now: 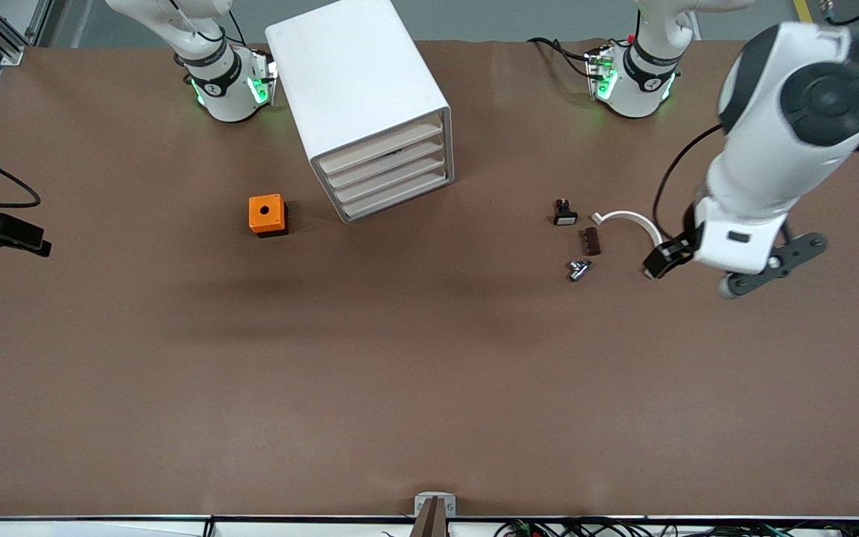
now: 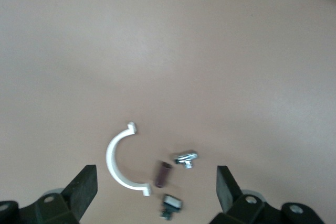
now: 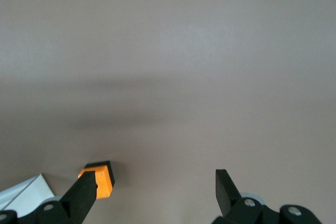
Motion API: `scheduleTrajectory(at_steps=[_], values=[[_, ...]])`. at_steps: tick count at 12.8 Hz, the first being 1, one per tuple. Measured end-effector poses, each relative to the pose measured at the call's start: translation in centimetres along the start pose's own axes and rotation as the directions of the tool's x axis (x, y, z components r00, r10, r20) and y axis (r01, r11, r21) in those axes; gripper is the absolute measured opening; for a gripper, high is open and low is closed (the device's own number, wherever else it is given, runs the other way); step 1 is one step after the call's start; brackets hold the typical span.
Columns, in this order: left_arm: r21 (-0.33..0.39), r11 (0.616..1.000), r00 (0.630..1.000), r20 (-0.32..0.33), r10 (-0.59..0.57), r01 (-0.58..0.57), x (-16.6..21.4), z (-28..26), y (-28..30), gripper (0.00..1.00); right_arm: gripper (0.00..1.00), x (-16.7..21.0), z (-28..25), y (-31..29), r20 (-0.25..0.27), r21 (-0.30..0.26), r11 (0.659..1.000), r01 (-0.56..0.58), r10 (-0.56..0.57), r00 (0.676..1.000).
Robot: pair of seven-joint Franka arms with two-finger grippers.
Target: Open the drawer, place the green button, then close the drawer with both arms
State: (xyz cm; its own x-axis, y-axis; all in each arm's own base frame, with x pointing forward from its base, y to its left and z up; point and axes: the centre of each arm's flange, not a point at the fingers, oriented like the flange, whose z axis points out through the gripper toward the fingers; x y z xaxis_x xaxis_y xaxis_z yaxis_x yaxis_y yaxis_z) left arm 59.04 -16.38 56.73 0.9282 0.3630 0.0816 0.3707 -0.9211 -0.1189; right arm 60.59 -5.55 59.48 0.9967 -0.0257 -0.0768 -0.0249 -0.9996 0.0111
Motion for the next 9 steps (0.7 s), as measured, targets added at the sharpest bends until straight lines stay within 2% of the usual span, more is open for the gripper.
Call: scheduleTrajectory(at_steps=[2, 4, 7, 9], values=[[-0.006, 0.997, 0.997, -0.002, 0.076, -0.076, -0.9, -2.2, -2.2, 1.0, 1.0, -0.6, -0.4, -0.1, 0.008, 0.001, 1.0, -0.001, 0.001, 1.0], [-0.039, 0.988, 0.988, 0.043, 0.15, -0.148, -1.1, -3.5, -6.0, 1.0, 1.0, -1.9, -1.2, -0.1, -0.001, 0.003, 1.0, -0.001, 0.001, 1.0], [-0.091, 0.972, 0.971, 0.088, 0.224, -0.216, -0.4, -5.2, -13.2, 1.0, 1.0, -6.1, -1.7, -0.1, -0.035, 0.008, 1.0, -0.001, 0.001, 0.999], [-0.098, 0.963, 0.962, 0.089, 0.258, -0.249, -1.3, -6.2, -14.0, 1.0, 1.0, -8.7, -2.3, -0.3, -0.051, 0.01, 1.0, 0.003, -0.002, 0.999]])
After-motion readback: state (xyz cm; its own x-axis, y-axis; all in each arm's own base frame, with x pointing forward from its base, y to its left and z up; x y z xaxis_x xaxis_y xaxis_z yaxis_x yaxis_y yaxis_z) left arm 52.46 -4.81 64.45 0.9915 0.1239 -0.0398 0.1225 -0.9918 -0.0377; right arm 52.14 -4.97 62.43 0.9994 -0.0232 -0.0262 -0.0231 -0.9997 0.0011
